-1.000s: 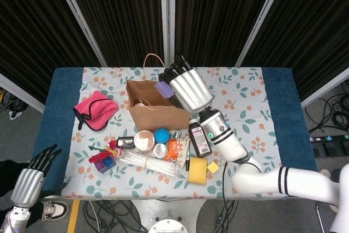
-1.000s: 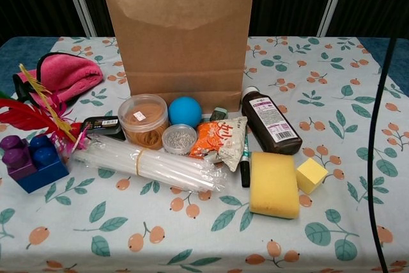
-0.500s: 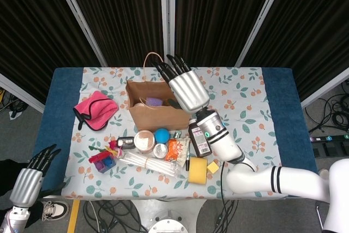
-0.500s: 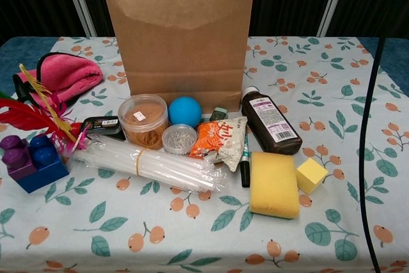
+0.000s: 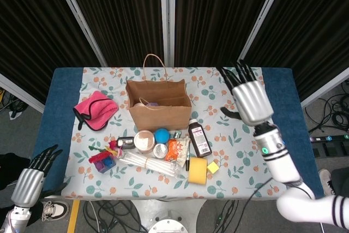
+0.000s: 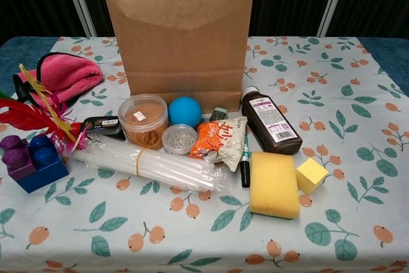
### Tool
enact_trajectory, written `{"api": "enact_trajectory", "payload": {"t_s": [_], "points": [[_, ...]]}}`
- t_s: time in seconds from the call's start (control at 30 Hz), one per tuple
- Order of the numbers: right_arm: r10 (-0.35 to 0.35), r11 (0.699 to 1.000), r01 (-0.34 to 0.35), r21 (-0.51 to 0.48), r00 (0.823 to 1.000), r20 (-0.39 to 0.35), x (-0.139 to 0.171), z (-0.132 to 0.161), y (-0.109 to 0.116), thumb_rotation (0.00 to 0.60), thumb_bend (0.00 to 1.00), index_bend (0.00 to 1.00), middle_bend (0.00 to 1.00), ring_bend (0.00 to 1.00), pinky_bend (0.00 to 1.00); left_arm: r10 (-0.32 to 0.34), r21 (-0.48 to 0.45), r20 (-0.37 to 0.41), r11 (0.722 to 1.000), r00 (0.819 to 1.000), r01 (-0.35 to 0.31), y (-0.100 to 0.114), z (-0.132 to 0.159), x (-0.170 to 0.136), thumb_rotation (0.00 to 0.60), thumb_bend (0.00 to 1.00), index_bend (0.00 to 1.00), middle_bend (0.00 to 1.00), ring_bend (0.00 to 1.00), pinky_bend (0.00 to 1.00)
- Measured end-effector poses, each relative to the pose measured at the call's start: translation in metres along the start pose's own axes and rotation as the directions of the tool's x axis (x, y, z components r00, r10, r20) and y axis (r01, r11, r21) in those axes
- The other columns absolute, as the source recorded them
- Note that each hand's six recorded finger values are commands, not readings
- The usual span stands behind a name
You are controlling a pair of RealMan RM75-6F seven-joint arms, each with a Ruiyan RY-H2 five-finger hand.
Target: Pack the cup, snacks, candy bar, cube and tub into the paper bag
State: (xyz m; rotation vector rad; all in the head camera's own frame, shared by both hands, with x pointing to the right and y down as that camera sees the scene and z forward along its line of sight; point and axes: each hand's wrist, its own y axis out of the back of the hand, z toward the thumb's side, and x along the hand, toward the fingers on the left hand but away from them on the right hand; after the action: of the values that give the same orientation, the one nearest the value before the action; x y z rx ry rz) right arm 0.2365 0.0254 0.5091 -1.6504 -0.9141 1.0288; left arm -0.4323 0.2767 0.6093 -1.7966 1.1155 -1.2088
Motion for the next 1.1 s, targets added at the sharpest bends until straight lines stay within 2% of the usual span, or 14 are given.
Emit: {"api": "enact_trajectory", "payload": {"t_s": [0.07, 0.2, 0.3, 0.47, 0.7, 0.9, 1.1], "points": [[0.061, 0.998, -0.061, 0.017, 0.998, 0.019, 0.023, -0.015, -0.010, 0.600, 0.01, 0.08, 0.24, 0.05, 0.00, 0.000, 0.005, 0.001, 1.000, 1.000, 0.000, 0.000, 0.000, 0.000, 0.600, 0.16, 0.18, 0.18, 0.13, 0.20], [0.197, 0.980, -0.197, 0.012, 0.980, 0.030, 0.075, -0.033, -0.041, 0.600, 0.01, 0.11, 0.26, 0.07, 0.00, -0.003, 0.012, 0.001, 1.000, 1.000, 0.003, -0.001, 0.001, 0.000, 0.600, 0.16, 0.18, 0.18, 0.13, 0.20], [0.275, 0.961, -0.275, -0.001, 0.961, 0.011, 0.105, -0.035, -0.059, 0.600, 0.01, 0.13, 0.26, 0.07, 0.00, -0.008, 0.018, 0.003, 1.000, 1.000, 0.008, -0.002, 0.001, -0.001, 0.600, 0.16, 0.18, 0.18, 0.13, 0.20], [0.353, 0.935, -0.354, -0.010, 0.934, -0.060, 0.133, -0.022, -0.084, 0.600, 0.01, 0.13, 0.27, 0.08, 0.00, -0.009, 0.026, 0.006, 1.000, 1.000, 0.009, -0.003, 0.001, -0.001, 0.600, 0.16, 0.18, 0.18, 0.13, 0.20], [0.383, 0.919, -0.394, -0.028, 0.906, -0.181, 0.130, 0.021, -0.113, 0.600, 0.02, 0.15, 0.28, 0.09, 0.00, -0.007, 0.030, 0.007, 1.000, 1.000, 0.007, -0.003, 0.000, -0.001, 0.600, 0.16, 0.18, 0.18, 0.12, 0.20], [0.399, 0.909, -0.416, -0.017, 0.882, -0.249, 0.118, 0.057, -0.135, 0.600, 0.02, 0.15, 0.28, 0.09, 0.00, -0.002, 0.022, 0.005, 1.000, 1.000, 0.001, -0.002, 0.000, -0.001, 0.600, 0.16, 0.18, 0.18, 0.13, 0.20], [0.389, 0.915, -0.402, 0.025, 0.867, -0.312, 0.100, 0.088, -0.148, 0.600, 0.01, 0.15, 0.28, 0.09, 0.00, 0.019, 0.018, 0.001, 1.000, 1.000, -0.019, 0.002, -0.001, 0.001, 0.600, 0.16, 0.18, 0.18, 0.12, 0.20]]}}
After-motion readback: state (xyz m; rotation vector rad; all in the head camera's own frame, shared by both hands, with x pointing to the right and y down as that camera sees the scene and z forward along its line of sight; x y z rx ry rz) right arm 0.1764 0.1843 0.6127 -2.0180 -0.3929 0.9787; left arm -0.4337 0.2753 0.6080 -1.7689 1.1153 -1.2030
